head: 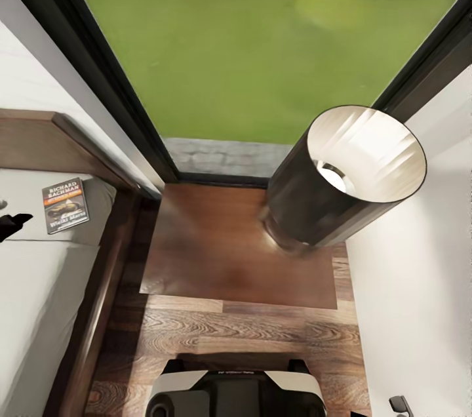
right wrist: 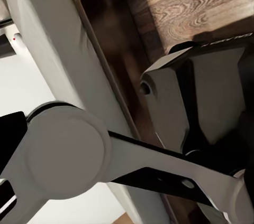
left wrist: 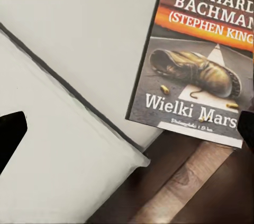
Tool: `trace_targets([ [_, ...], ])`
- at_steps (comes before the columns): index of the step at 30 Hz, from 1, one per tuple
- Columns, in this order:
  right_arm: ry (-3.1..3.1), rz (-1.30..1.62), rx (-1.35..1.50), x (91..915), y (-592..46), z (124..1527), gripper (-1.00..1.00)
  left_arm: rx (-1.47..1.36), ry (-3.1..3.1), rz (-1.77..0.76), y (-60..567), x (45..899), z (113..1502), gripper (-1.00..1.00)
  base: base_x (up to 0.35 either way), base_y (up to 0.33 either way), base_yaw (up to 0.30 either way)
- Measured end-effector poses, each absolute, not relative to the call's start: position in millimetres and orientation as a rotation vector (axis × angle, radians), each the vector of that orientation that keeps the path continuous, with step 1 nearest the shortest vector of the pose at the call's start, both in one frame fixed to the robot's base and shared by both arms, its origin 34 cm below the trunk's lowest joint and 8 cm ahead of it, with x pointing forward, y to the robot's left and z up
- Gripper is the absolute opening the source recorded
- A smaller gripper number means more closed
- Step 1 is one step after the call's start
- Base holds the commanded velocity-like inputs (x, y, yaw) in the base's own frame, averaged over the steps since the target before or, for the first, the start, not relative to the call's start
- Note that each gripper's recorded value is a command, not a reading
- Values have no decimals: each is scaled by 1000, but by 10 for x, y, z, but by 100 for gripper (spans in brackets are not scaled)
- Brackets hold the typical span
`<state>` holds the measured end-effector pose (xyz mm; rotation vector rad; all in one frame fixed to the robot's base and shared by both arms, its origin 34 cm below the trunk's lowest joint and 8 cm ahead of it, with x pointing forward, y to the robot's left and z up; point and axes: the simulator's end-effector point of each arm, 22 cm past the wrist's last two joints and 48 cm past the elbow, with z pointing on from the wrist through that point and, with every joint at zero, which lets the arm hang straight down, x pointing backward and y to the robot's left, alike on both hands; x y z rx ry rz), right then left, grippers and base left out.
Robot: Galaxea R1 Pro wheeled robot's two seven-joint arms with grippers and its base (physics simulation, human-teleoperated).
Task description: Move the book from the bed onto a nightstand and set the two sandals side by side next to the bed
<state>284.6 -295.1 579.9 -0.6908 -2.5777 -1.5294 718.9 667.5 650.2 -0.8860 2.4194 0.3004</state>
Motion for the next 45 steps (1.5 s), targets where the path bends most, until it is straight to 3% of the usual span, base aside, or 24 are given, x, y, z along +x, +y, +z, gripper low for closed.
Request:
trace_targets([
  [16,-2581,-1524,-688,2824,-2956,6008,100,-758,2721,197,6280,6504,5976,100,0,0,0],
  [45,-2580,-1522,-687,2757,-2956,6353,100,-616,2956,-336,5195,5812,5781,100,0,0,0],
])
